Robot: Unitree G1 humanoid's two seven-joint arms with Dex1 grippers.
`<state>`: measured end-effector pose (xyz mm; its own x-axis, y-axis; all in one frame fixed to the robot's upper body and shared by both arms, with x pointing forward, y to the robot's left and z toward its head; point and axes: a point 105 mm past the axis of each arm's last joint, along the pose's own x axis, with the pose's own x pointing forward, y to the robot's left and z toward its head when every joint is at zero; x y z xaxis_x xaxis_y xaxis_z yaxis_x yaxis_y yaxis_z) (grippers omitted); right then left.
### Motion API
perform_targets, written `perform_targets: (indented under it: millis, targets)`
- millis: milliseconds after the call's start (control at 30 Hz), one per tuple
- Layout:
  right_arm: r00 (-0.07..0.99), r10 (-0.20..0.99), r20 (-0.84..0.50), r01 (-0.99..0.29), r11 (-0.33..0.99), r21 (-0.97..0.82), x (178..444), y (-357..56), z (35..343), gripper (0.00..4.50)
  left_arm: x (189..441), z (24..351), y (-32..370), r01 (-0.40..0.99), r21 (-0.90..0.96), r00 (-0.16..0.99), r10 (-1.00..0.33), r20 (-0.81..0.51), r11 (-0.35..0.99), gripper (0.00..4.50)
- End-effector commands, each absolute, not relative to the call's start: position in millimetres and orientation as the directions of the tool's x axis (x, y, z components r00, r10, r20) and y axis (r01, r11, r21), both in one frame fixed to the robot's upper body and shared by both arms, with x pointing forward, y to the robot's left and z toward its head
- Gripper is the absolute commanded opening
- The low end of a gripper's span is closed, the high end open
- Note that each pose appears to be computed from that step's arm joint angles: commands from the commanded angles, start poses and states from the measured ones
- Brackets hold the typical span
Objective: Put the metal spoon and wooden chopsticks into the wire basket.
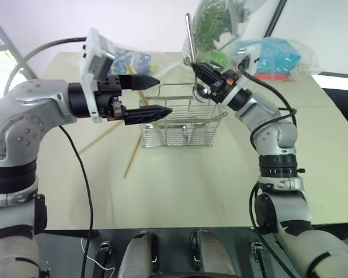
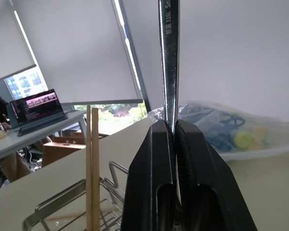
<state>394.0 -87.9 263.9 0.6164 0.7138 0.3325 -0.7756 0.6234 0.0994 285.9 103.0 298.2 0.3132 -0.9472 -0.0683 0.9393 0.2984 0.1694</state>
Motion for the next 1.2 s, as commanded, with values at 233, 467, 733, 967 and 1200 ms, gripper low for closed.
perform_targets:
  millis: [233, 467, 733, 967, 1200]
  targets:
    - [0.613, 0.703, 0.360, -0.767, 0.638, 0.062, 388, -95, 271, 4.48, 281, 312, 104, 0.927, 0.226, 0.314, -0.949, -0.033, 0.299, 4.50]
    - [0.607, 0.699, 0.378, -0.765, 0.642, 0.043, 387, -106, 291, 4.48, 284, 311, 105, 0.921, 0.228, 0.331, -0.943, -0.028, 0.317, 4.50]
    - [0.392, 0.809, 0.438, -0.874, 0.476, -0.097, 348, -120, 376, 4.48, 308, 331, 126, 0.848, 0.234, 0.476, -0.877, 0.058, 0.476, 4.50]
    - [0.207, 0.977, 0.051, -0.936, 0.213, -0.281, 294, -107, 341, 4.48, 322, 349, 169, 0.746, 0.280, 0.618, -0.785, 0.049, 0.605, 4.50]
    - [0.186, 0.974, -0.127, -0.963, 0.155, -0.222, 270, -115, 290, 4.48, 334, 312, 253, 0.644, 0.342, 0.763, -0.609, -0.217, 0.685, 4.50]
